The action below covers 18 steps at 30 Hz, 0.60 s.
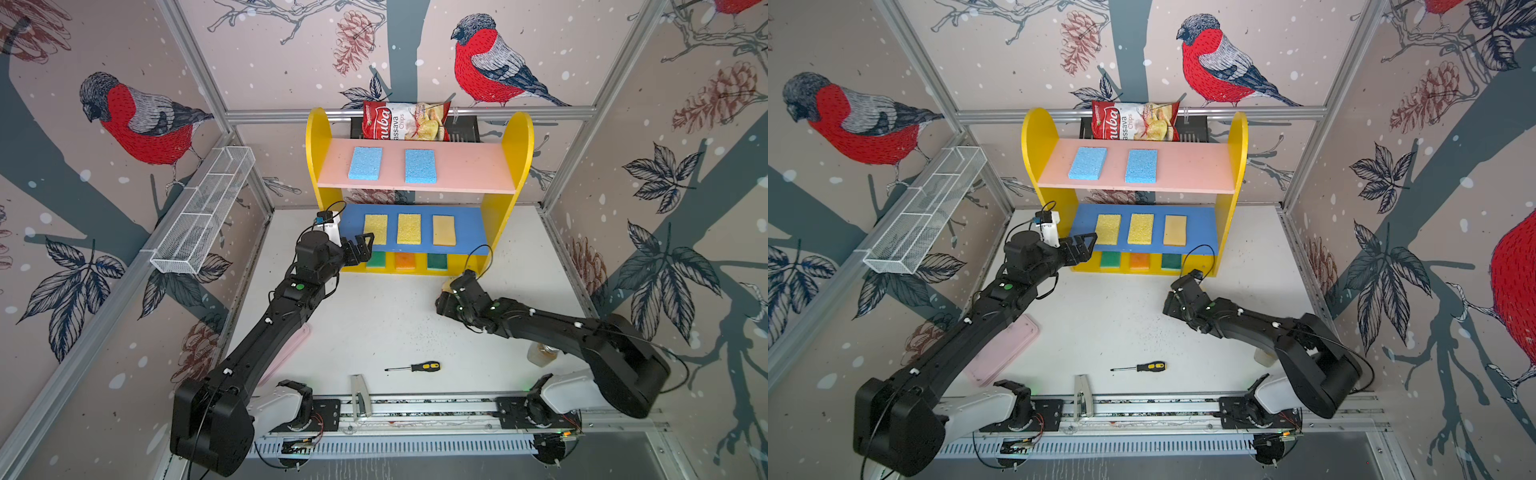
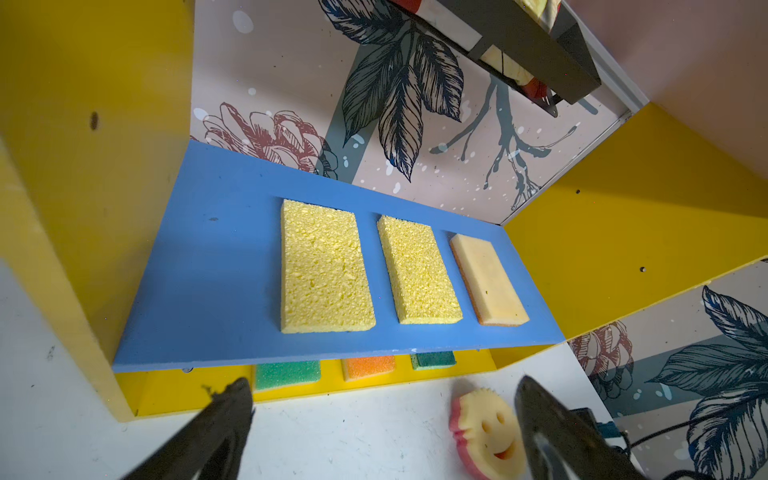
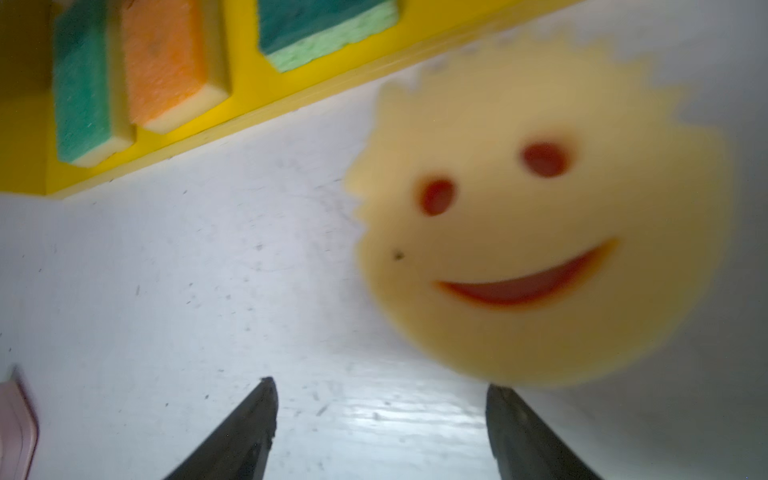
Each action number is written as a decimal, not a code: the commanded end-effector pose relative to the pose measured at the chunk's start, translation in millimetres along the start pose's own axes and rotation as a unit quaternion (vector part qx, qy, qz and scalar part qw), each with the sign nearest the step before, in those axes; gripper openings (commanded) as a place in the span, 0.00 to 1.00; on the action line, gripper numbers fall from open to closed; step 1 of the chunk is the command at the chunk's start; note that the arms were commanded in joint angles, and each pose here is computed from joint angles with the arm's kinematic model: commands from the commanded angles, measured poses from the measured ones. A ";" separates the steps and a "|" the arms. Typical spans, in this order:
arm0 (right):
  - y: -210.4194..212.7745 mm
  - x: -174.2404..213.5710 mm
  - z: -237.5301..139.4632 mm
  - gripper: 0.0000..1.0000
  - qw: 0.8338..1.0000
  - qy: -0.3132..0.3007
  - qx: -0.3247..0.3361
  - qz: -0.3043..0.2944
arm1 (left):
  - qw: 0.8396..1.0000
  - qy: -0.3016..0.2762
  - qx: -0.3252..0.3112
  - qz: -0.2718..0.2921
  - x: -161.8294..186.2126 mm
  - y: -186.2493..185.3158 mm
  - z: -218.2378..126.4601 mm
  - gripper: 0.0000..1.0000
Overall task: Place and organize the cleaning sponges onto the shelf
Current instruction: 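Grasp the yellow smiley sponge with the right gripper and drag it toward the robot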
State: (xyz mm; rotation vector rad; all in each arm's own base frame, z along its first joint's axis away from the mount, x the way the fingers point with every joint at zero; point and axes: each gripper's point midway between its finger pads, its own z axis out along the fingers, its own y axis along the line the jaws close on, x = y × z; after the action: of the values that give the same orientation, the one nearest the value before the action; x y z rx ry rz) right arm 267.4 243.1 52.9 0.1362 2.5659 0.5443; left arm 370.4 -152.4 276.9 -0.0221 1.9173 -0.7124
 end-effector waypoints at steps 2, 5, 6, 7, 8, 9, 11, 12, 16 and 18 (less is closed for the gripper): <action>17.9 0.5 9.5 0.79 1.000 -0.001 -0.007 -0.022 | 1.000 -0.011 0.004 0.004 -5.6 -1.9 -1.9 0.97; 7.9 -8.4 3.3 0.79 1.000 -0.018 -0.002 -0.012 | 1.000 -0.010 -0.005 0.007 -5.1 1.3 -2.6 0.97; 1.8 -14.2 -1.1 0.78 1.000 -0.028 0.003 -0.008 | 1.000 -0.010 -0.006 0.008 -4.9 1.9 -2.2 0.97; -4.8 -20.6 -6.7 0.79 0.999 -0.040 0.008 -0.002 | 1.000 -0.010 -0.006 0.007 -5.0 2.1 -2.2 0.97; -10.0 -24.8 -11.1 0.78 0.999 -0.048 0.011 0.002 | 1.000 -0.010 -0.005 0.006 -4.7 1.9 -1.9 0.97; -16.3 -32.4 -18.1 0.78 0.998 -0.061 0.014 0.008 | 1.000 -0.010 -0.003 0.005 -4.4 1.6 -1.4 0.97; -25.5 -43.1 -29.3 0.77 0.996 -0.082 0.018 0.016 | 1.000 -0.009 -0.005 0.004 -3.0 3.7 0.1 0.97; -29.2 -49.0 -35.7 0.77 0.995 -0.095 0.019 0.017 | 1.000 -0.008 -0.005 0.002 -2.8 4.3 1.3 0.97; -48.7 -64.1 -56.0 0.77 0.990 -0.137 0.033 0.028 | 1.000 -0.003 0.001 -0.004 -1.5 3.1 4.3 0.97; -62.5 -67.7 -57.9 0.77 0.988 -0.140 0.044 0.039 | 1.000 -0.004 0.002 -0.005 -1.8 2.9 4.7 0.97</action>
State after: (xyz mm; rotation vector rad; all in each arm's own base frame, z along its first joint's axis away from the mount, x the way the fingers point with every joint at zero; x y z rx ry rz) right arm 295.1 172.3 107.2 0.3049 2.3279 0.4917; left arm 373.7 -148.8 266.4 -0.0378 1.9453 -0.6965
